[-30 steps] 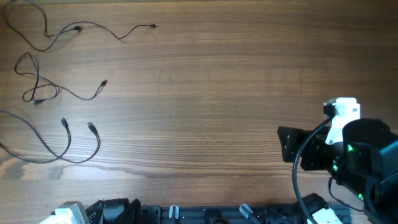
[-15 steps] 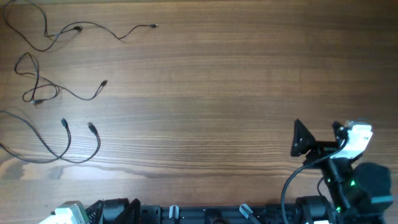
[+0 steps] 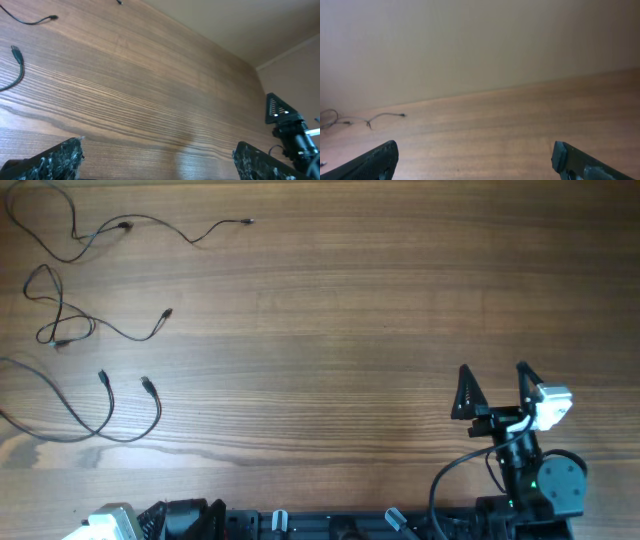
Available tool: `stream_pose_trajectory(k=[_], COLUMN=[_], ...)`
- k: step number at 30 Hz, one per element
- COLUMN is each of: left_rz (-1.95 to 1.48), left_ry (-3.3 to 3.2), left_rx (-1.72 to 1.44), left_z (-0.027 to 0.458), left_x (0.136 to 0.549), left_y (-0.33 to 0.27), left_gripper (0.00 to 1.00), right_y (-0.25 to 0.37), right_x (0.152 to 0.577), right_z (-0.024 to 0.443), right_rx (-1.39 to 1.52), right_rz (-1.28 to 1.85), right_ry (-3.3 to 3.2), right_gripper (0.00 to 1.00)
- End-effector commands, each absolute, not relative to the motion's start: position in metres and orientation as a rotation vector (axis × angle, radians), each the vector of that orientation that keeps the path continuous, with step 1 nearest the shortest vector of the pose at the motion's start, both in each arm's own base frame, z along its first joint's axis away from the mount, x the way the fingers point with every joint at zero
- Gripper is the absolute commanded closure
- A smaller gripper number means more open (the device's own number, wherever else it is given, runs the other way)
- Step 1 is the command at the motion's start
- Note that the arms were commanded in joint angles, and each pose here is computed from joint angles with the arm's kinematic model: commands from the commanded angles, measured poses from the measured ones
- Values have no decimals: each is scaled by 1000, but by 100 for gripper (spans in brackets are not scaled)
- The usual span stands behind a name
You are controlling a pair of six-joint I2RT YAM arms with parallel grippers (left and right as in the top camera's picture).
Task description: Untangle cables
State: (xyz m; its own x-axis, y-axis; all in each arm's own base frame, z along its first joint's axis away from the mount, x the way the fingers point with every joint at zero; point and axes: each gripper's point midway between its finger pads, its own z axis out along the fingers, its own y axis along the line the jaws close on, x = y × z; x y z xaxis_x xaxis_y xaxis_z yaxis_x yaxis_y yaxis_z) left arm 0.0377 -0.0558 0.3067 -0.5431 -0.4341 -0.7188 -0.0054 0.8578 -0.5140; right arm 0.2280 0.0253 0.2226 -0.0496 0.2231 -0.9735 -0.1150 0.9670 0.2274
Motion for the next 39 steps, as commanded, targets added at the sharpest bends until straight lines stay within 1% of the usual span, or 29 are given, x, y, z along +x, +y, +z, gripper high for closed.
stream_pose_trajectory(k=[1, 9, 13, 16, 19, 27, 33, 36, 39], left_rz=[-562, -562, -562, -562, -562, -562, -562, -562, -562], left_ry=[2080, 2080, 2080, 2080, 2080, 2080, 2080, 2080, 2080], left_rx=[-298, -298, -298, -298, -298, -298, -298, -298, -298], left_z=[307, 307, 307, 307, 307, 307, 307, 307, 307], left_x=[37, 37, 37, 37, 37, 37, 37, 37, 37], left_y=[-55, -55, -55, -55, -55, -55, -55, -55, -55], left_gripper=[0, 0, 0, 0, 0, 0, 0, 0, 0], right_y=[28, 26, 26, 27, 27, 25, 20, 13, 10], right_x=[233, 242, 245, 245, 245, 245, 246, 246, 247], right_z=[215, 203, 187, 186, 175, 175, 175, 175, 175], right_rx=[59, 61, 61, 10, -40, -166, -149, -71, -66], right_rz=[274, 265, 257, 215, 162, 21, 8, 37, 24], right_ry=[1565, 1509, 1525, 1530, 1572, 1562, 1564, 1569, 1570], right_gripper=[0, 0, 0, 0, 0, 0, 0, 0, 0])
